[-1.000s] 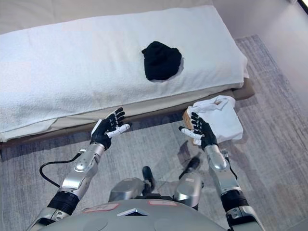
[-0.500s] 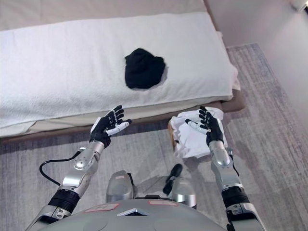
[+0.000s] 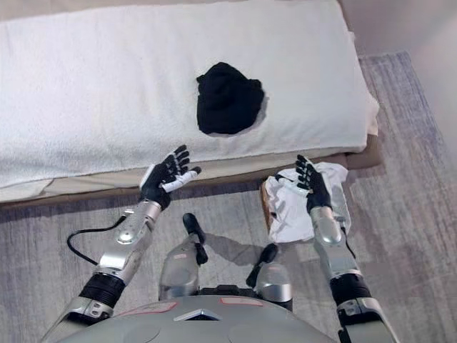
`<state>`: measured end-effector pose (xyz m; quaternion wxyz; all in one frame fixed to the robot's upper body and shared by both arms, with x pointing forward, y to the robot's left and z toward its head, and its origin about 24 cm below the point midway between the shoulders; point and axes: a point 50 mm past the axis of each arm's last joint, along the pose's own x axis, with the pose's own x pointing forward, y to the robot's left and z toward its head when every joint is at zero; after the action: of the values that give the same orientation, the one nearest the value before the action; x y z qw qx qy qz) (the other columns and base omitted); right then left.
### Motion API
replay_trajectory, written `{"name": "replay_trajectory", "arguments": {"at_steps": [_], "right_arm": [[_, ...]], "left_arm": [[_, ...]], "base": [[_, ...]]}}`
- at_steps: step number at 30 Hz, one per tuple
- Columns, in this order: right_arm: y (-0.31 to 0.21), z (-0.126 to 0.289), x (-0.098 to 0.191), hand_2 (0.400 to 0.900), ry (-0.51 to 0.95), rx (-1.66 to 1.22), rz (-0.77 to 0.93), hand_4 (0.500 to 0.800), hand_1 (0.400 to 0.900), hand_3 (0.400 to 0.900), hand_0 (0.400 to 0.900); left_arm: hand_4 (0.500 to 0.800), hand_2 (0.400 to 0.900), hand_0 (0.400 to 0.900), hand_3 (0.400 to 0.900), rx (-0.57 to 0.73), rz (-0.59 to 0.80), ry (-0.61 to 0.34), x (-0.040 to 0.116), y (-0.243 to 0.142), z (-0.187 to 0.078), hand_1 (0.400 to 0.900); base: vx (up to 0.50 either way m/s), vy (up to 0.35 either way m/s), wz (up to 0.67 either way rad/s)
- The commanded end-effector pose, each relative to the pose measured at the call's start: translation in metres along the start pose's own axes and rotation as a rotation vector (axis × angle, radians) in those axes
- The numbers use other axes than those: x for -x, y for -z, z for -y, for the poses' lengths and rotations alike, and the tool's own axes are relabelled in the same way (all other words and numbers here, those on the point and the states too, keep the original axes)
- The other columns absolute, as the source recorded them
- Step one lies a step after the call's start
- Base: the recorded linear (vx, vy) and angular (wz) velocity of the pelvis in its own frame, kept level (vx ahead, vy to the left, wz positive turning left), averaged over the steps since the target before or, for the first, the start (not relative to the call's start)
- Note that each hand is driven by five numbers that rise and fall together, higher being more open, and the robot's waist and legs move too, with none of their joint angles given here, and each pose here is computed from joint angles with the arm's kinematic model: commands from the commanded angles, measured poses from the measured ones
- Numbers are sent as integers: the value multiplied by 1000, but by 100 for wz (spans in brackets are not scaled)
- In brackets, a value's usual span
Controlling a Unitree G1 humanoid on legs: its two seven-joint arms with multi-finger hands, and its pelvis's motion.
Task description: Put the clothes on the bed into the basket.
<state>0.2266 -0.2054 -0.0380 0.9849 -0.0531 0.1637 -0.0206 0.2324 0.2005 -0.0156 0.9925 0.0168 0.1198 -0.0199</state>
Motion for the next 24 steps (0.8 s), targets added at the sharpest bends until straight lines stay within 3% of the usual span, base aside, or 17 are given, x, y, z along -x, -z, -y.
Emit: {"name": "replay_trajectory", "arguments": {"at_steps": [1,8,11,18,24], "right_arm": [[-55,25,-11,900,58,41,250,800,900,900,900],[-67,10,-15,900,28,2,298,800,900,900,900],[-70,8,-15,900,21,16,308,800,900,900,900],[-117,22,-29,900,135,366,445,800,900,900,900],[-156,22,-53,900,193,506,502,800,900,900,900]], "left_arm": [[800,900,900,900,42,248,58,-6,-46,15,900],[800,900,900,900,-9,268,87,-12,-58,14,900],[800,900,900,900,-15,273,89,-11,-59,14,900],[800,900,900,900,-53,307,123,-11,-68,13,900],[800,900,900,900,-12,328,223,-14,-74,36,900]], "base": [[407,365,1],[275,424,11],[133,145,5],[150,-160,15],[50,-172,28]]}}
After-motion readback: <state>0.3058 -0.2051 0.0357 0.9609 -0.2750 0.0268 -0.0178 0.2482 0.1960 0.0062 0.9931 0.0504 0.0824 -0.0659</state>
